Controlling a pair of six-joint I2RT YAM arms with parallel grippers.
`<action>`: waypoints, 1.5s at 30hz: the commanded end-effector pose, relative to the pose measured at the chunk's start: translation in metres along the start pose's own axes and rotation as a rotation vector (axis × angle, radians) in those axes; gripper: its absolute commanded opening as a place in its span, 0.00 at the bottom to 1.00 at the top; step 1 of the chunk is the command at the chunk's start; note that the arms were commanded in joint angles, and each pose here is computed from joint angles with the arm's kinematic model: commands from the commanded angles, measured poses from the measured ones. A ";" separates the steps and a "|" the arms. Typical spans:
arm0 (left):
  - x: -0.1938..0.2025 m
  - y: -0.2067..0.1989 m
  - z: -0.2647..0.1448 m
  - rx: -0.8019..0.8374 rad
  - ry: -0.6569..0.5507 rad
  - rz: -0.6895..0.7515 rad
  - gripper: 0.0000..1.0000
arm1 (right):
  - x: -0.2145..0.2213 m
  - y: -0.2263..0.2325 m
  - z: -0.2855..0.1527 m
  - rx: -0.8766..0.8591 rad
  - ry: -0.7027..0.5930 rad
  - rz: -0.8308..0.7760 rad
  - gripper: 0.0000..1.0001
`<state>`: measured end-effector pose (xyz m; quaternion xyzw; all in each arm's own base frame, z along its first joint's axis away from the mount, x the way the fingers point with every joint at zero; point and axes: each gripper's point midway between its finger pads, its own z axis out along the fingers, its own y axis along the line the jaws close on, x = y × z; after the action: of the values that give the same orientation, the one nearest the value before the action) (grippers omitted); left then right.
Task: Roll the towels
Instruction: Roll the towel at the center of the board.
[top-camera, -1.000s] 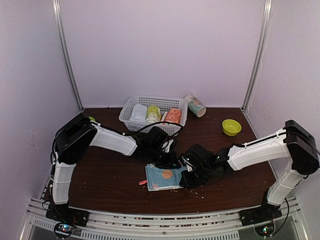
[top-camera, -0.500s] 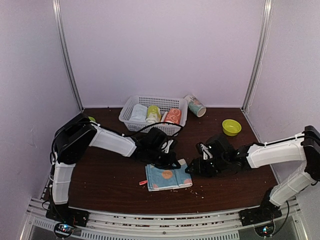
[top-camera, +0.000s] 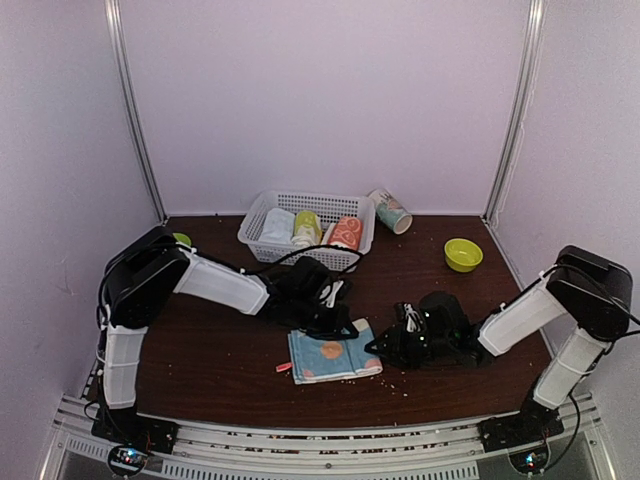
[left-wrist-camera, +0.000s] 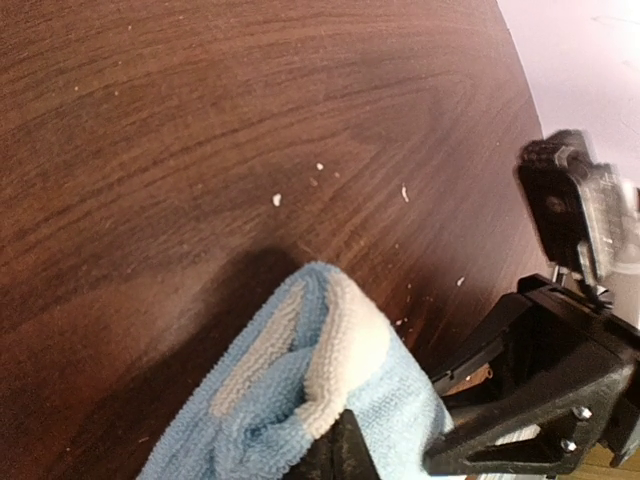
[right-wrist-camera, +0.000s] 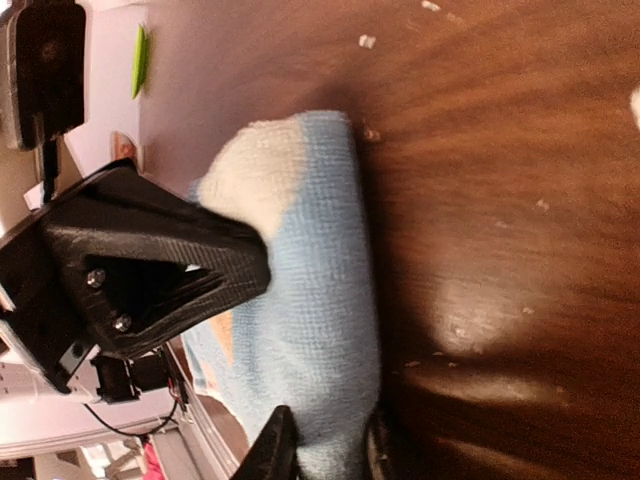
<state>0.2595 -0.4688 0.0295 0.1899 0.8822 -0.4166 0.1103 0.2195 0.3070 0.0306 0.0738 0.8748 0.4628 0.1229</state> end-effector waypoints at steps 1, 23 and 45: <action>0.012 0.017 -0.004 -0.058 0.023 -0.026 0.00 | 0.007 -0.009 0.005 -0.007 0.032 0.053 0.14; 0.016 0.009 -0.075 -0.180 -0.065 0.051 0.29 | -0.026 -0.008 -0.031 0.626 0.011 -0.397 0.00; 0.042 0.054 -0.053 -0.284 0.004 0.009 0.02 | -0.017 0.044 0.001 0.740 -0.032 -0.562 0.00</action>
<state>0.2446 -0.3910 0.0236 0.1834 0.9275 -0.2935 0.1415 0.2335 0.3136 0.0607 -0.1254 0.9687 0.0531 0.2077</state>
